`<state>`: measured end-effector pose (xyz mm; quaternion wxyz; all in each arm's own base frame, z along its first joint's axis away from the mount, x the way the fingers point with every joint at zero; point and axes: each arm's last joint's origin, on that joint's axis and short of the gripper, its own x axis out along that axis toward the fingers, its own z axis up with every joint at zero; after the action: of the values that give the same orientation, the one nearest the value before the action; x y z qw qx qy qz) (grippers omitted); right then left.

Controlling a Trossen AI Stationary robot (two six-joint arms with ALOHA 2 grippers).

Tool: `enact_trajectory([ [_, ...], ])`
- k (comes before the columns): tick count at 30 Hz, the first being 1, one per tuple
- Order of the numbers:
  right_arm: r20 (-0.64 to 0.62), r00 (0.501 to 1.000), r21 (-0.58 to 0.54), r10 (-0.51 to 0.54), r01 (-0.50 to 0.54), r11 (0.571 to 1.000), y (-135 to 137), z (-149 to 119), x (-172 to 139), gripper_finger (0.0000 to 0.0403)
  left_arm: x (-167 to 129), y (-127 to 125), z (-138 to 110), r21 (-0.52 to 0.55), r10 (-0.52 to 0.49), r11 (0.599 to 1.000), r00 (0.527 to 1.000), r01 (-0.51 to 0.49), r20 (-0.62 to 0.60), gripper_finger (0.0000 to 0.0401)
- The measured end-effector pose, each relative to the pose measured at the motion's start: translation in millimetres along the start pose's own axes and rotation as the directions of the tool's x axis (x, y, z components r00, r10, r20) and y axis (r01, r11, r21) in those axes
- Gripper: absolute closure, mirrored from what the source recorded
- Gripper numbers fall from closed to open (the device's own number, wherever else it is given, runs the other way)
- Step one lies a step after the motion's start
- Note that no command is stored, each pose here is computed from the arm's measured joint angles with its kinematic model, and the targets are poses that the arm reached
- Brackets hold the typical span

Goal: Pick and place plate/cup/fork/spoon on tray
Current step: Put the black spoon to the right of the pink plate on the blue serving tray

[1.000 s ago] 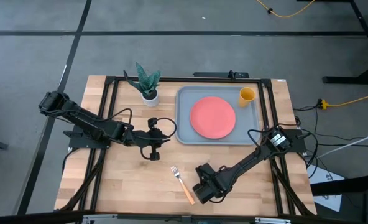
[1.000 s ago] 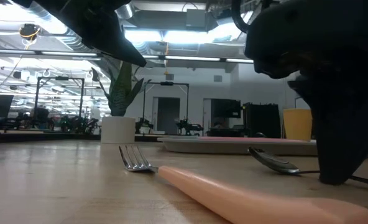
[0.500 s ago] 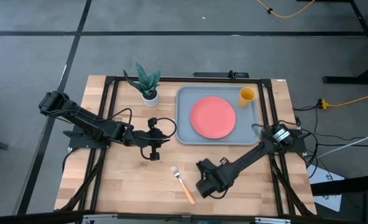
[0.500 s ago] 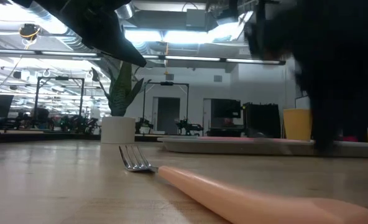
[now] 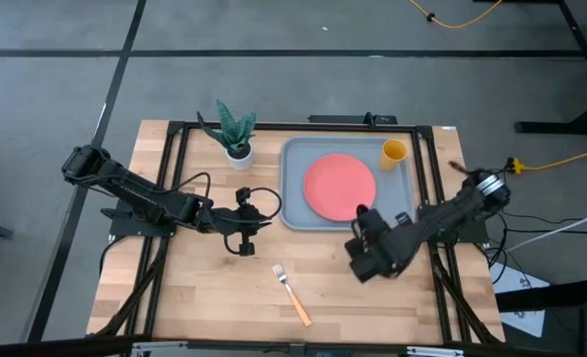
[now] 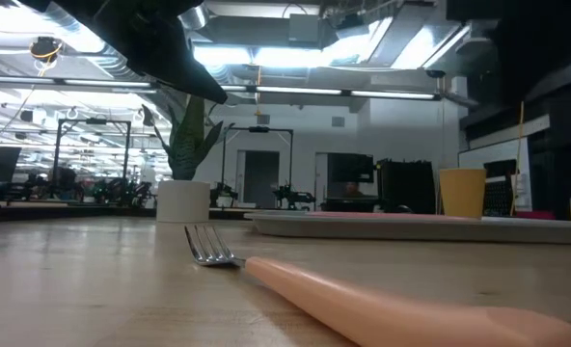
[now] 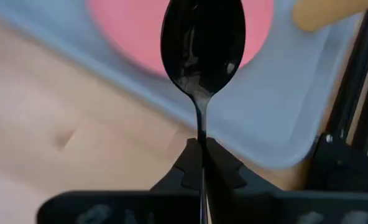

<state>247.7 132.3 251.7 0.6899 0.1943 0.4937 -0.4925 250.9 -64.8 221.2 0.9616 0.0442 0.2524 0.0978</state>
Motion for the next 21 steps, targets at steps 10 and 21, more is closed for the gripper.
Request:
enact_trajectory([
  [10,-0.086,0.996,0.299,0.021,0.006,0.954,-84.3,24.2,80.0,0.0401,0.0,0.0,0.0,0.0,0.0,1.0,1.0,0.0,0.0,0.0362],
  [21,-0.093,0.994,0.393,0.054,-0.013,0.92,-115.3,44.7,134.5,0.0401,0.0,0.0,0.1,-0.001,0.0,1.0,1.0,0.0,0.001,0.0362],
])
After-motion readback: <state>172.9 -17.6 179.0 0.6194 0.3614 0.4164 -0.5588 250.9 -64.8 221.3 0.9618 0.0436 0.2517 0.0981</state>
